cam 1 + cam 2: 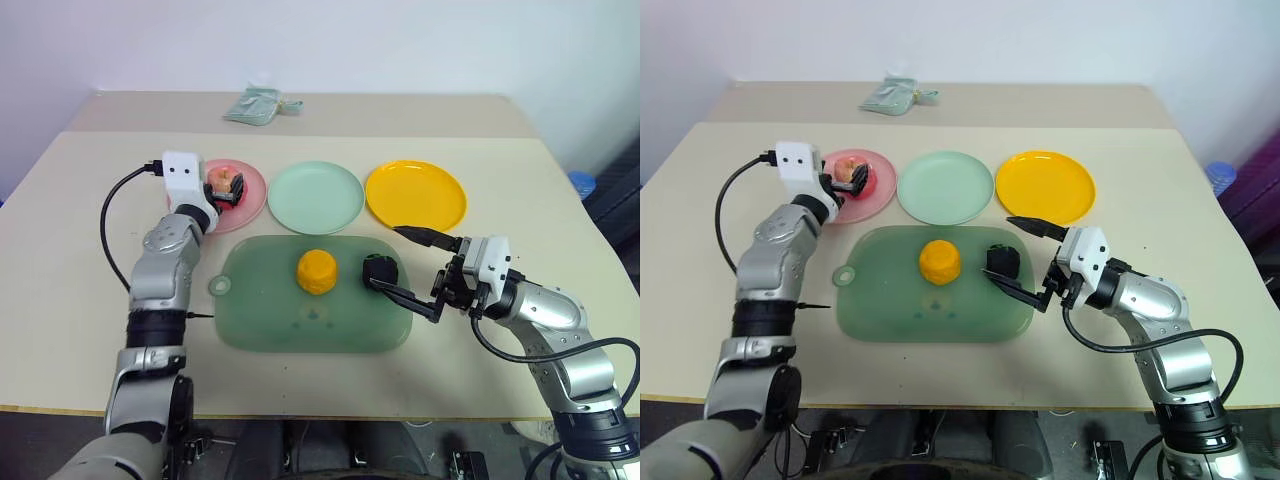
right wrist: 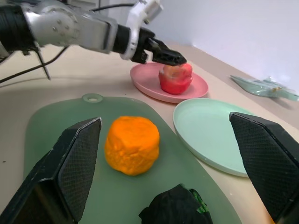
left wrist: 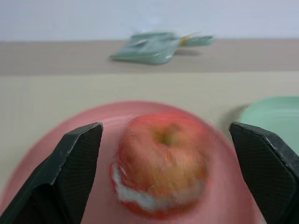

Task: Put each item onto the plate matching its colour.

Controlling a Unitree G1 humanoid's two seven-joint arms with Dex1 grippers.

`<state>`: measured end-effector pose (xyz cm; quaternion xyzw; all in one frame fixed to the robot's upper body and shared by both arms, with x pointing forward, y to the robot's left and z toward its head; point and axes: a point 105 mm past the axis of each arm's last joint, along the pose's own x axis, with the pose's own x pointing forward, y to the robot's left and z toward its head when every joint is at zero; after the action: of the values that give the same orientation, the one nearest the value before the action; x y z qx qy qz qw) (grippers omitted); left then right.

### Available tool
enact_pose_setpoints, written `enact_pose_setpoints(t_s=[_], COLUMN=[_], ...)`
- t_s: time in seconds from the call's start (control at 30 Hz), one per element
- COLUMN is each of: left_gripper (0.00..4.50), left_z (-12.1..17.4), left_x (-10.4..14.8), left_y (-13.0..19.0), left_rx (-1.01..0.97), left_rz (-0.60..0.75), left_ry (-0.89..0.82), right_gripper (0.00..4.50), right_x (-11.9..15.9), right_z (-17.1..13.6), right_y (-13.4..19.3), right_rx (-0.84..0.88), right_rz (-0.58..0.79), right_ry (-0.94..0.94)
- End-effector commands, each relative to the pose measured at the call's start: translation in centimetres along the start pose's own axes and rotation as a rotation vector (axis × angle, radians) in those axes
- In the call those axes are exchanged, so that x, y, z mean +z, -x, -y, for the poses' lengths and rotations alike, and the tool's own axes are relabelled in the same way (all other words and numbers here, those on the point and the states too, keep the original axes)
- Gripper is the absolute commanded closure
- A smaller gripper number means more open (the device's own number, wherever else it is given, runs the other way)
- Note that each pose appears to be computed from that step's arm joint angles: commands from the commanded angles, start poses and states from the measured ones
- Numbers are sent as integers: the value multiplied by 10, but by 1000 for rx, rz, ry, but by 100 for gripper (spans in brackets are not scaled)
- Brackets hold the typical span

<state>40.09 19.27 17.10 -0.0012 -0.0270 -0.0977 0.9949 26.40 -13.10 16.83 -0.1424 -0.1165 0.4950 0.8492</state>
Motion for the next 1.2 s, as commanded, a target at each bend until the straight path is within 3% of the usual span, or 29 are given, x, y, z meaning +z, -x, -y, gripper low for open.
enact_pose_setpoints(t_s=[0.03, 0.23, 0.47, 0.63, 0.7, 0.93, 1.2], left_gripper=[6, 6, 6, 6, 6, 6, 6], left_z=[35, 79, 89, 68, 55, 23, 11], left_x=[23, 0, -6, -7, -2, -8, -11], left_y=[21, 62, 76, 98, 110, 163, 175], left_rx=[-249, -592, -719, -732, -730, -921, -891], left_rz=[78, -29, -72, -37, 40, -42, -68], left_ry=[23, 6, 33, -57, -64, -100, -117], right_gripper=[0, 0, 0, 0, 0, 0, 0], right_x=[5, 4, 3, -2, -7, -21, -34], right_z=[0, -2, -7, -12, -11, -7, -11], right_y=[-1, -4, -9, -26, -34, -83, -100], right_rx=[-10, -1, 18, 38, 32, 79, 166], right_rz=[19, 14, -2, -35, -67, -175, -302], right_ry=[12, -6, -47, -108, -134, -140, -144])
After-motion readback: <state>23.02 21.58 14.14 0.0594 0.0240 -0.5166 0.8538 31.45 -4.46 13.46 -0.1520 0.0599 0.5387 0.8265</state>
